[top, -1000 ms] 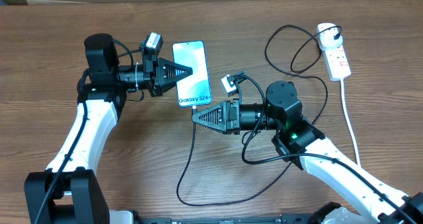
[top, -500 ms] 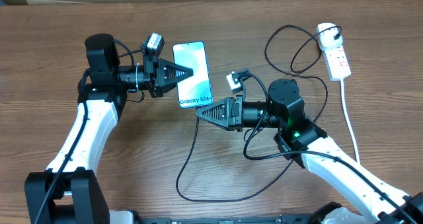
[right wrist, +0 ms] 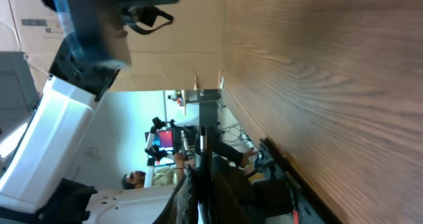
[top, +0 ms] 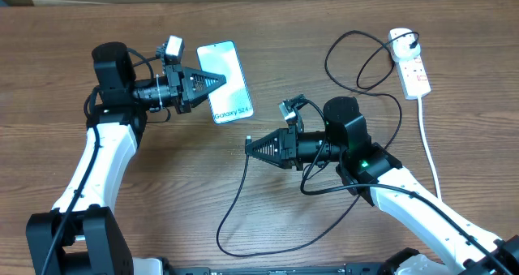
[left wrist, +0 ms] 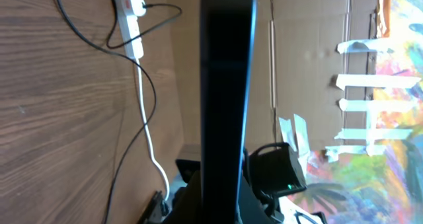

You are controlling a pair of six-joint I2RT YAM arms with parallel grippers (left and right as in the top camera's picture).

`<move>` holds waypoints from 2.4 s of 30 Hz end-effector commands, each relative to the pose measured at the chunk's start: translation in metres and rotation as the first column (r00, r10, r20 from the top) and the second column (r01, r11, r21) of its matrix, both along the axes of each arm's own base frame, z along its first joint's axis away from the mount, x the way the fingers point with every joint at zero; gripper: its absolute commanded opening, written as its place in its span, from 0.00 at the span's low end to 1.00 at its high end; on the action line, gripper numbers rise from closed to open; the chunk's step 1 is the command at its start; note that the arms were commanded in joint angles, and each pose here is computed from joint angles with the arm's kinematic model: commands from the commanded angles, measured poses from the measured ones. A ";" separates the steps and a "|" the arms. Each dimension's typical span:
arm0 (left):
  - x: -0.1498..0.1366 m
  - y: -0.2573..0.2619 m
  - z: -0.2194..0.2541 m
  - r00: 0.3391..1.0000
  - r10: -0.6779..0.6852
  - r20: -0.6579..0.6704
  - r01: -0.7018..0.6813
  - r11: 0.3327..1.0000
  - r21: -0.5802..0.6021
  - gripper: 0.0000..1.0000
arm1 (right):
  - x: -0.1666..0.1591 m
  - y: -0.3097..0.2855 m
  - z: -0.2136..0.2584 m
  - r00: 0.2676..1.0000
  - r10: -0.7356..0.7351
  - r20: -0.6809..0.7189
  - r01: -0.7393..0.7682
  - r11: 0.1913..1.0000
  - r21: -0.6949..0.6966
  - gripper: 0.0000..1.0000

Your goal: Plug charger to phone and switch on socket

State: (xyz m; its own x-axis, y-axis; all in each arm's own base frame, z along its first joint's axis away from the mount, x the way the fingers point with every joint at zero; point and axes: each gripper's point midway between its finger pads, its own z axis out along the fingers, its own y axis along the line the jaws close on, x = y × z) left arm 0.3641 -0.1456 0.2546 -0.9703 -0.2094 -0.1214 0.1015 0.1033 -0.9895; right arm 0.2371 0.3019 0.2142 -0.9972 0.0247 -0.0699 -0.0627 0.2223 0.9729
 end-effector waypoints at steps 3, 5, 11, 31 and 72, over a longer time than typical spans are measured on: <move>-0.006 -0.002 0.014 0.998 -0.032 0.062 0.032 0.999 -0.003 0.04 | -0.005 0.008 0.029 0.985 0.055 0.166 -0.071 0.994 0.089 0.04; -0.010 -0.003 0.013 0.998 -0.050 0.036 0.051 0.999 -0.015 0.04 | -0.006 0.011 0.032 0.983 0.060 0.174 -0.078 0.992 0.096 0.04; -0.019 -0.008 0.014 0.995 -0.096 0.005 0.096 0.995 -0.037 0.04 | -0.012 0.016 0.032 0.982 0.072 0.174 -0.090 0.991 0.097 0.04; -0.030 -0.020 0.016 0.987 -0.158 0.008 0.158 0.986 -0.053 0.04 | -0.009 0.017 0.036 0.987 0.054 0.153 -0.072 0.991 0.110 0.04; -0.036 -0.020 0.020 0.980 -0.196 0.021 0.197 0.978 -0.073 0.04 | -0.002 0.012 0.035 0.988 0.036 0.153 -0.053 0.992 0.111 0.04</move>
State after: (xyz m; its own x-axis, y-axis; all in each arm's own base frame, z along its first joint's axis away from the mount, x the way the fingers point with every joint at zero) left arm 0.3369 -0.1639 0.2569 -0.9960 -0.0744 -0.0503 0.0477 0.0370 -0.9982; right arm 0.2299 0.3155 0.2467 -0.9782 -0.0173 -0.2069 -0.2075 0.1082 0.9722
